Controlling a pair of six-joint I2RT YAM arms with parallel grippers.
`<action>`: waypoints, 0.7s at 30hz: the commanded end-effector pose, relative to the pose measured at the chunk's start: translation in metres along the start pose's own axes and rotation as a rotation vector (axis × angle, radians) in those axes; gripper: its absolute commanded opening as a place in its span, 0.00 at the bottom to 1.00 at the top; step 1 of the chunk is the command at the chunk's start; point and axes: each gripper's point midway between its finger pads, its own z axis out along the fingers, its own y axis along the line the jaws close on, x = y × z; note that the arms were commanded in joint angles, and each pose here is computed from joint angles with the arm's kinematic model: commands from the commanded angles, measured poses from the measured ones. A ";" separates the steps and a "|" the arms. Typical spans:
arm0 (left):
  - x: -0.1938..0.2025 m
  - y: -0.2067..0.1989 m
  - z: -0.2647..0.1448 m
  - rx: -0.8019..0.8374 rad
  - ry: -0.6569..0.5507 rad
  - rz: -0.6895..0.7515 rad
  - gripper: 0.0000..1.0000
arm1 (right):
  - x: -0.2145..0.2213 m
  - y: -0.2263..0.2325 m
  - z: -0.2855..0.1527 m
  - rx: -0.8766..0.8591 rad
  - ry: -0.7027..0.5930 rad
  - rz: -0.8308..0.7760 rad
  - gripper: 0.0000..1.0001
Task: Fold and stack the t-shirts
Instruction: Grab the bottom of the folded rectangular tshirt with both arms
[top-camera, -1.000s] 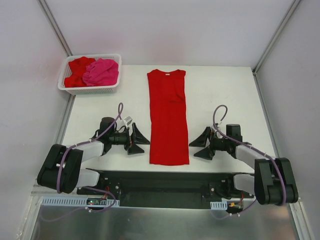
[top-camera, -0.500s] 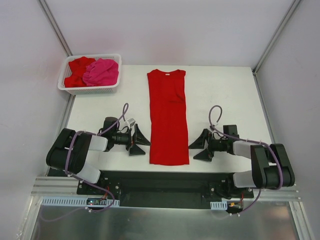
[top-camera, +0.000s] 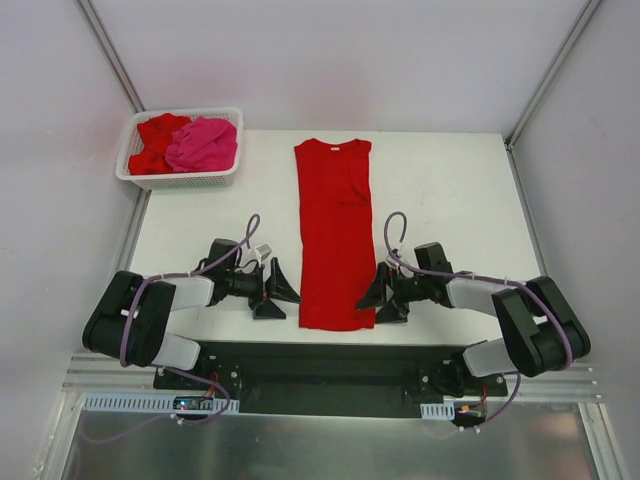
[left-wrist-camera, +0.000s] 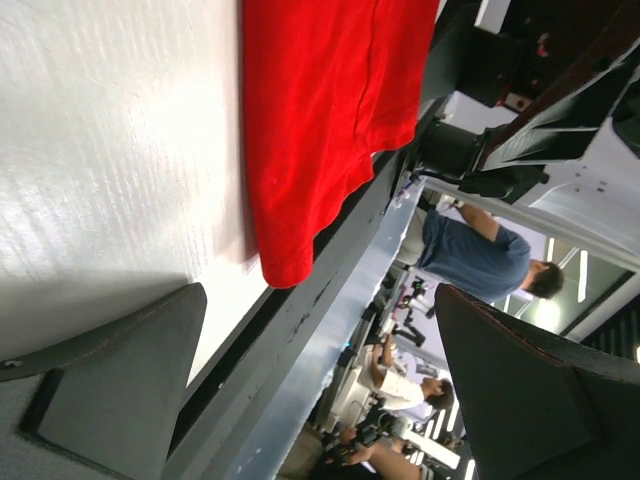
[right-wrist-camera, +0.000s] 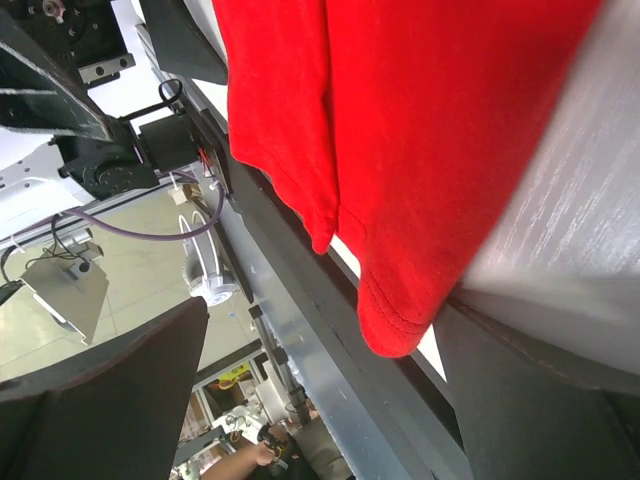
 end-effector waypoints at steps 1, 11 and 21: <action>0.014 0.007 0.005 -0.049 0.027 0.050 0.99 | 0.001 -0.014 -0.002 0.082 -0.036 -0.022 0.98; 0.019 0.007 0.024 -0.057 0.051 0.060 0.99 | 0.015 -0.030 -0.018 0.235 -0.010 -0.033 0.98; 0.015 0.003 0.034 -0.058 0.046 0.096 0.99 | 0.026 -0.051 -0.028 0.353 0.005 -0.029 0.98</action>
